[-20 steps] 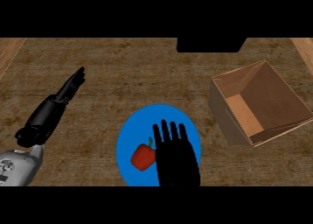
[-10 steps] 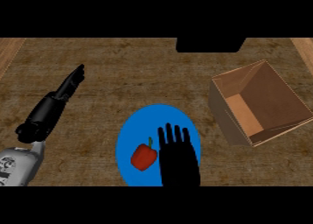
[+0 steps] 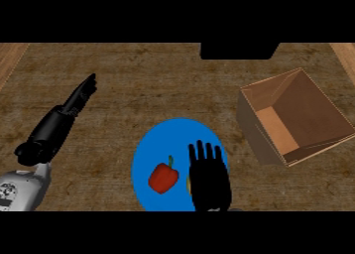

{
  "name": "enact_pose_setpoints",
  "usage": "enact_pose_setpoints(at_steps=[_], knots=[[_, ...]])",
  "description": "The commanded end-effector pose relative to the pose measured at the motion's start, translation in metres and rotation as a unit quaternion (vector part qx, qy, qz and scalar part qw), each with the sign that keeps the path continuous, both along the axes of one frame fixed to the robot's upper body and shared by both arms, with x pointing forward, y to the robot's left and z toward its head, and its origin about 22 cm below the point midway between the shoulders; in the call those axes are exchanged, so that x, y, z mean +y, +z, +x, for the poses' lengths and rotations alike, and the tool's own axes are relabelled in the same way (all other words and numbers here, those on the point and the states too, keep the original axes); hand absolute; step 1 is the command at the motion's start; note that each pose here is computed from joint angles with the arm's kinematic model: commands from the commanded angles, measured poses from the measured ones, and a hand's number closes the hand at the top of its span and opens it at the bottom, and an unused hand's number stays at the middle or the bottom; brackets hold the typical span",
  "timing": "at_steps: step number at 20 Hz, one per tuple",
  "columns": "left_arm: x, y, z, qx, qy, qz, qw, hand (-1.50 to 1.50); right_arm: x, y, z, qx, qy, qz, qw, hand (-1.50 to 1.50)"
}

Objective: Pick the lemon from the plate and place it in the cardboard box

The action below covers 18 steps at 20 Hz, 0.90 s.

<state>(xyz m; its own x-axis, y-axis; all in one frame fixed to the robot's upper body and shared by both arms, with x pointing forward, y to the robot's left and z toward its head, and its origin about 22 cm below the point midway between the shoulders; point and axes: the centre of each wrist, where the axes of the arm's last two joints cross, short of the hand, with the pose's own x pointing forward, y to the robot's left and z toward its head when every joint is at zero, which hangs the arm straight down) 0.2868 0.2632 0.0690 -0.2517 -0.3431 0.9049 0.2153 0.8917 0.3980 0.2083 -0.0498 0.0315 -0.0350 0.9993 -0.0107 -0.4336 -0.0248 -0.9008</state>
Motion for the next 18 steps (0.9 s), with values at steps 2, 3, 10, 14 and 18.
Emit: enact_pose_setpoints(at_steps=[2, 3, 10, 14, 18], knots=[[-0.005, -0.01, 0.004, 0.01, -0.005, -0.002, 0.9999, 0.0, -0.01, 0.002, -0.006, -0.009, 0.041, -0.004, 0.999, 1.5], [0.013, -0.002, 0.004, 0.008, -0.004, 0.005, 1.0, 0.0, -0.001, -0.009, -0.001, -0.015, 0.061, 0.003, 0.998, 1.5], [0.014, -0.011, -0.003, 0.002, -0.001, 0.0, 1.0, 0.0, 0.009, -0.004, -0.004, -0.102, 0.084, -0.016, 0.991, 1.5], [0.001, 0.002, 0.006, -0.003, 0.001, -0.002, 1.0, 0.0, 0.003, 0.007, 0.0, -0.144, 0.11, 0.002, 0.983, 1.5], [-0.007, -0.005, 0.0, 0.002, -0.026, 0.0, 0.9997, 0.0, 0.023, 0.021, 0.066, -0.143, 0.025, 0.089, 0.985, 1.5]])
